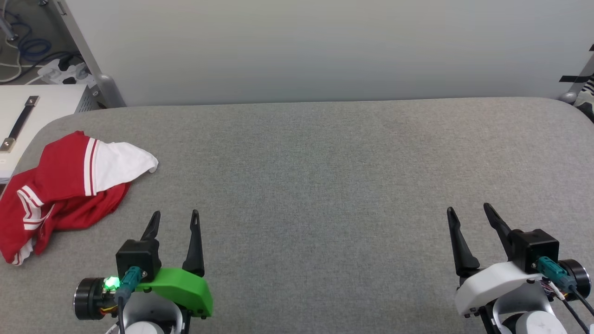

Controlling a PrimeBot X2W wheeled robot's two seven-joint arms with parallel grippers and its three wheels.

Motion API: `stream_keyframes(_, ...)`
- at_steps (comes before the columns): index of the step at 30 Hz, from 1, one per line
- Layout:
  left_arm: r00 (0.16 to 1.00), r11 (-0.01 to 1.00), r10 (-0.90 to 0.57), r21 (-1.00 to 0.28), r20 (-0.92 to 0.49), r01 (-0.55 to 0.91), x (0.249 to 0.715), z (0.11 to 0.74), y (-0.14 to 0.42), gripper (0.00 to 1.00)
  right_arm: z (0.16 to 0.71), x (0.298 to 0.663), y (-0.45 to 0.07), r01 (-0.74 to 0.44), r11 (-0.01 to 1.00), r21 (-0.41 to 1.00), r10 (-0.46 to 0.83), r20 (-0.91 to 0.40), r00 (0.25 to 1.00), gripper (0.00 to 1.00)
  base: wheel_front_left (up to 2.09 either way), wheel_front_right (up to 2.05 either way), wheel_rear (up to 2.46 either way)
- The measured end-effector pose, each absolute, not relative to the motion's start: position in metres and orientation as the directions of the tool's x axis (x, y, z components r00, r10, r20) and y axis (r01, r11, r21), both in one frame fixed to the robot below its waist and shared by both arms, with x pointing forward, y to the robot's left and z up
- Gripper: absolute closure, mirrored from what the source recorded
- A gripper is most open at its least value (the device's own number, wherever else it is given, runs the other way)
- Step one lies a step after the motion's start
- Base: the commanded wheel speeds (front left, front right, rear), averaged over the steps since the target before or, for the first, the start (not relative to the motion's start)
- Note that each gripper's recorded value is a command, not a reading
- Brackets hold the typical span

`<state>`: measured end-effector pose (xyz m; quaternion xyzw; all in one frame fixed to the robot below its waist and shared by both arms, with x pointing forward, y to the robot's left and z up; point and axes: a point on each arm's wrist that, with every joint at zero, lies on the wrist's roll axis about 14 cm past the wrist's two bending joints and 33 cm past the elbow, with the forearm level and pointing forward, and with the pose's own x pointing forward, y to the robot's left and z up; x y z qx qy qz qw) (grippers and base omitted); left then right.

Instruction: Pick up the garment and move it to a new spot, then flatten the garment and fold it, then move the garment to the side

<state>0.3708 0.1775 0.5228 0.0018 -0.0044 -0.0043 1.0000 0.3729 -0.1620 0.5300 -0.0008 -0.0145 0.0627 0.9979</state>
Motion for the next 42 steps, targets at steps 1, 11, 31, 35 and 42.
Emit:
stream_keyframes(1,1.000,1.000,-0.013,0.003,0.008,0.013,0.371,0.523,0.177,0.00,0.531,0.373,-0.162,-0.126,0.992,0.000,0.126,0.033,0.992,0.00,0.00,0.00,0.00)
stream_keyframes(11,0.999,1.000,-0.014,-0.022,0.029,0.015,0.371,0.525,0.177,0.00,0.542,0.374,-0.161,-0.129,0.992,0.003,0.128,0.081,0.988,0.00,0.00,0.00,0.00)
stream_keyframes(31,0.998,0.998,-0.027,-0.060,0.064,0.030,0.371,0.529,0.173,0.00,0.547,0.374,-0.163,-0.125,0.992,0.029,0.121,0.123,0.985,0.00,0.00,0.00,0.00)
stream_keyframes(35,0.997,0.997,-0.026,-0.068,0.068,0.030,0.371,0.528,0.173,0.00,0.545,0.374,-0.163,-0.125,0.992,0.035,0.120,0.121,0.985,0.00,0.00,0.00,0.00)
stream_keyframes(42,0.998,0.996,-0.030,-0.088,0.048,0.034,0.369,0.519,0.171,0.00,0.538,0.374,-0.163,-0.123,0.991,0.044,0.118,0.109,0.987,0.00,0.00,0.00,0.00)
